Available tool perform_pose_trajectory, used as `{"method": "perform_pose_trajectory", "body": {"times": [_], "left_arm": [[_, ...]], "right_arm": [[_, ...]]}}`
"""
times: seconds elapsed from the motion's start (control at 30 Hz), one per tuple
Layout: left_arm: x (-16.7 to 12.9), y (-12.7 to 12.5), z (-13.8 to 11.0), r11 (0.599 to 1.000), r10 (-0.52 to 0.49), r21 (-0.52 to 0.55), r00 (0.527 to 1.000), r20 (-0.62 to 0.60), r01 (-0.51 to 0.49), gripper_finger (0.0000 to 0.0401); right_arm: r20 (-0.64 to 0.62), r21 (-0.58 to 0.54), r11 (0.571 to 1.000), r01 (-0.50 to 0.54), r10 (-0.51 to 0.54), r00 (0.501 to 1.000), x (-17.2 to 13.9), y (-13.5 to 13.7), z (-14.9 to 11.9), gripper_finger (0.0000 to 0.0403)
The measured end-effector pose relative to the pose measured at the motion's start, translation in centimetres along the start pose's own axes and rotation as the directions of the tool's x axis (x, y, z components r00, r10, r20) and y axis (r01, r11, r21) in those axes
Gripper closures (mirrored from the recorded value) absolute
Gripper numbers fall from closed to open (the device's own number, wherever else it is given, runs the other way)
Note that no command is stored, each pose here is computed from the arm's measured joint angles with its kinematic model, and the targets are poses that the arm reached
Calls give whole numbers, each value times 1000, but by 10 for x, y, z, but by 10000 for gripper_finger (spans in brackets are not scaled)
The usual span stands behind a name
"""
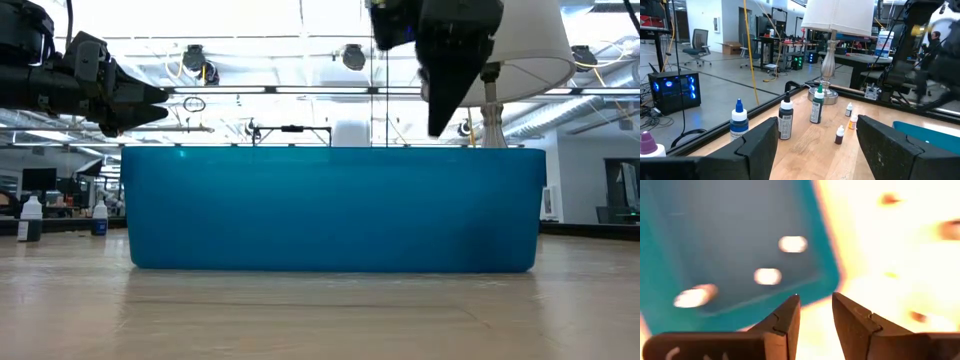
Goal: Pick & Place food coloring
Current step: Put the small green food coloring bottle into the blue bin
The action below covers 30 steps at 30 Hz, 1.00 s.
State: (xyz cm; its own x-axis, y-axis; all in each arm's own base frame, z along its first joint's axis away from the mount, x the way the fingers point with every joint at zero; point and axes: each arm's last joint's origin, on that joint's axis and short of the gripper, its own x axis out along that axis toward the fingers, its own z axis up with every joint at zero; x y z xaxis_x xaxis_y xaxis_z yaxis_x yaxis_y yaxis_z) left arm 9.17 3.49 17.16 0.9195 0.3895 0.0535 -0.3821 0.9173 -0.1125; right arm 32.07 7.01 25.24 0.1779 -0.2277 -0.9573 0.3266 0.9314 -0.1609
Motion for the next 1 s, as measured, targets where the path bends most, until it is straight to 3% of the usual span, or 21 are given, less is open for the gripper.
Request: {"method": "perform_pose_trajectory", "body": {"times": [0.17, 0.47, 0.73, 1.0], "left_arm": [[0, 0, 0, 1000, 0, 0, 1000, 0, 0, 132], [0, 0, 0, 1000, 0, 0, 1000, 0, 0, 132], [0, 0, 0, 1000, 0, 0, 1000, 0, 0, 132], [0, 0, 0, 1000, 0, 0, 1000, 0, 0, 132]], "right_arm": [[-12, 65, 983, 172, -171, 985, -22, -37, -11, 276], [-145, 334, 903, 270, -234, 961, 3, -125, -33, 187], [-131, 462, 881, 101, -45, 990, 51, -158, -53, 159], [-116, 482, 873, 72, -19, 993, 76, -166, -63, 164]]}}
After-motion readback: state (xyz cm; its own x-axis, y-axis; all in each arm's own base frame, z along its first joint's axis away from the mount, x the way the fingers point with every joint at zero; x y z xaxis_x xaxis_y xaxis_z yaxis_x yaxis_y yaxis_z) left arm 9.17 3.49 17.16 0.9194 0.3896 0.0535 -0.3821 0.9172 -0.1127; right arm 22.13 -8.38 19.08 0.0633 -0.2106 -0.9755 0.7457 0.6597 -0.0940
